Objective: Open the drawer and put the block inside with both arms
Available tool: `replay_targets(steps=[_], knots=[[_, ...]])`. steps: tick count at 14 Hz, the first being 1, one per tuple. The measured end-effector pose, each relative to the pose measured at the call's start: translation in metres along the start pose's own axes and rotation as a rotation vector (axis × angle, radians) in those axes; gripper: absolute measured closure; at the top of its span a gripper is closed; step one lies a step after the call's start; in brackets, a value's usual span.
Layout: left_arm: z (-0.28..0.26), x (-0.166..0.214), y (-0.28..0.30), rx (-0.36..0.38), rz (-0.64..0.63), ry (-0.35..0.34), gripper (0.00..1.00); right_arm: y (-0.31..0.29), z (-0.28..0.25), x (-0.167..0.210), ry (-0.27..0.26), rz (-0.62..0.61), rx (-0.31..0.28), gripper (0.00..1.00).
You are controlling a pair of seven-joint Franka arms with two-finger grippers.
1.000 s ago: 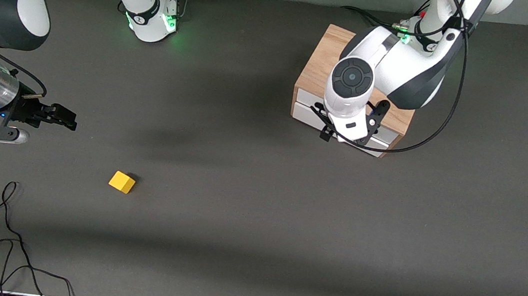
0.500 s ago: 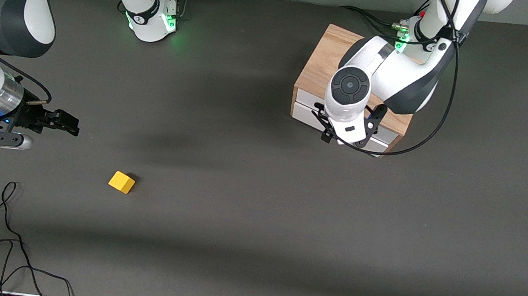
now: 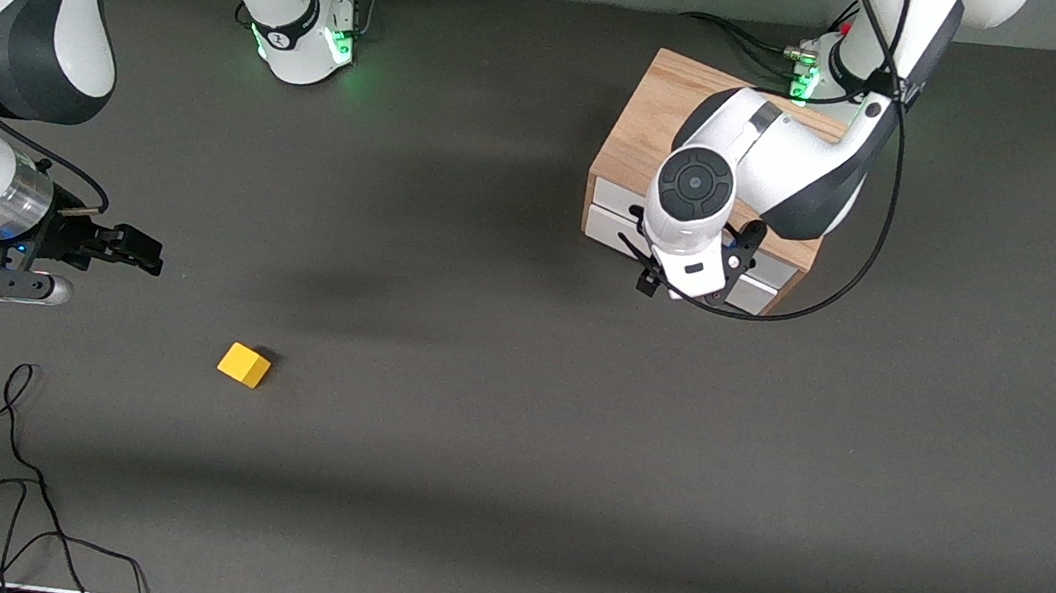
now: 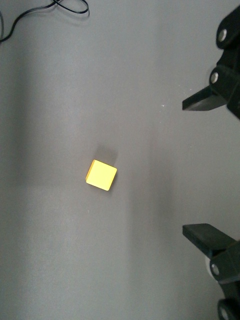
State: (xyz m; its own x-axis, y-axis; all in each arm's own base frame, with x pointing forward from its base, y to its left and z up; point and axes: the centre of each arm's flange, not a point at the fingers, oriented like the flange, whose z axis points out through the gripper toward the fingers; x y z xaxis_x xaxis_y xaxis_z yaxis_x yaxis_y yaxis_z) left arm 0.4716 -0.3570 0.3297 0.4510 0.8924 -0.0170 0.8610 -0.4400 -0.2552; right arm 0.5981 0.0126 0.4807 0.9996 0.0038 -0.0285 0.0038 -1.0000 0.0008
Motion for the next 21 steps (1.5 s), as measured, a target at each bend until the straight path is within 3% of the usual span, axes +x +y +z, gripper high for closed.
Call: replay_targets(steps=[21], knots=[[0.042,0.021,0.024,0.024,-0.040,-0.005,0.00,-0.006,0.027,0.032,0.017,0.006,0.001,0.00]])
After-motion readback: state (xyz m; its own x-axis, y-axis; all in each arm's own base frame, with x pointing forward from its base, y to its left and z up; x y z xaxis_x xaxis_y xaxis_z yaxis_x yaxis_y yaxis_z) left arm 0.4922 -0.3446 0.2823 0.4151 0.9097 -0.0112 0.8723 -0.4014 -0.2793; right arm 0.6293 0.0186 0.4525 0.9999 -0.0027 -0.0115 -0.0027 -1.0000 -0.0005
